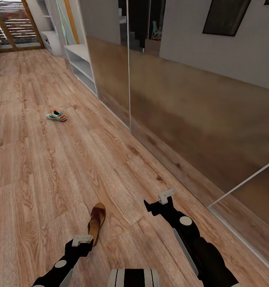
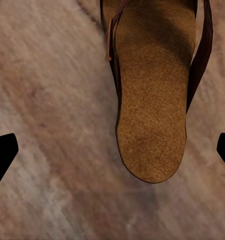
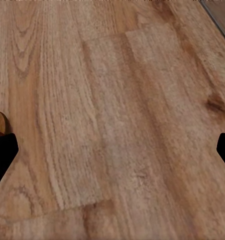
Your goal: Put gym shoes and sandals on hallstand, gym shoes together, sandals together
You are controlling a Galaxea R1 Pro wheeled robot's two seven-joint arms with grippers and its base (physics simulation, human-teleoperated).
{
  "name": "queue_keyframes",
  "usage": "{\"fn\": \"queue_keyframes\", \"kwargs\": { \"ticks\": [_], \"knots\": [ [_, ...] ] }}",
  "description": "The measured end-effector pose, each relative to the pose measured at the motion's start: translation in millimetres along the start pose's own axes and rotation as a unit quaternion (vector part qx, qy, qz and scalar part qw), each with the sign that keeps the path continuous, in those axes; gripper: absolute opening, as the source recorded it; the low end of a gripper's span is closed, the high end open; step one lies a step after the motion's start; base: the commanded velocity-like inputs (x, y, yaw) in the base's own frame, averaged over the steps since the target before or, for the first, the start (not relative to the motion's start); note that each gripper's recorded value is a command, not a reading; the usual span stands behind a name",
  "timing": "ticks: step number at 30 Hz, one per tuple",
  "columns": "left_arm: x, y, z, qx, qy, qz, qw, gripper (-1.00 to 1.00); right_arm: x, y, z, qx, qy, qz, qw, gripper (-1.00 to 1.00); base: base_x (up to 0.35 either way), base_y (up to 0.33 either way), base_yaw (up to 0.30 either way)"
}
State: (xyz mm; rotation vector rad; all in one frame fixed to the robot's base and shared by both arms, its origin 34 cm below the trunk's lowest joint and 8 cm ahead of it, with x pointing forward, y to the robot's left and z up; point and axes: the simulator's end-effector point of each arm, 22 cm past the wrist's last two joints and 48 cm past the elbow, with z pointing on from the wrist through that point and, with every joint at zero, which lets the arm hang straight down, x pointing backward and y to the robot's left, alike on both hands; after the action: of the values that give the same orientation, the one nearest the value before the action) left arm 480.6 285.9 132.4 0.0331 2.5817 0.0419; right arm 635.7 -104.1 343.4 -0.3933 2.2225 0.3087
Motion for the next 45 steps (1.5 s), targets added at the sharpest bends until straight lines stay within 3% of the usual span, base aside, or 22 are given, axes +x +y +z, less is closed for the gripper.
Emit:
{"fn": "queue_keyframes", "kwargs": {
  "ticks": [30,36,45],
  "knots": [
    [-42.0,6.6,11.2,-0.008,-0.042,0.0,0.9991,1.0,12.3,1.2,6.1,-0.003,0.01,0.005,0.9999,1.0,0.0,0.0,-0.036],
    [-44.9,5.8,11.3,-0.008,-0.045,0.001,0.9989,1.0,12.3,1.0,6.0,-0.003,0.01,0.005,0.9999,1.0,0.0,0.0,0.0],
    [-25.9,4.6,19.0,-0.007,-0.028,0.001,0.9996,1.0,33.9,1.4,14.5,-0.006,0.027,0.011,0.9995,1.0,0.0,0.0,-0.089]
  ]
}}
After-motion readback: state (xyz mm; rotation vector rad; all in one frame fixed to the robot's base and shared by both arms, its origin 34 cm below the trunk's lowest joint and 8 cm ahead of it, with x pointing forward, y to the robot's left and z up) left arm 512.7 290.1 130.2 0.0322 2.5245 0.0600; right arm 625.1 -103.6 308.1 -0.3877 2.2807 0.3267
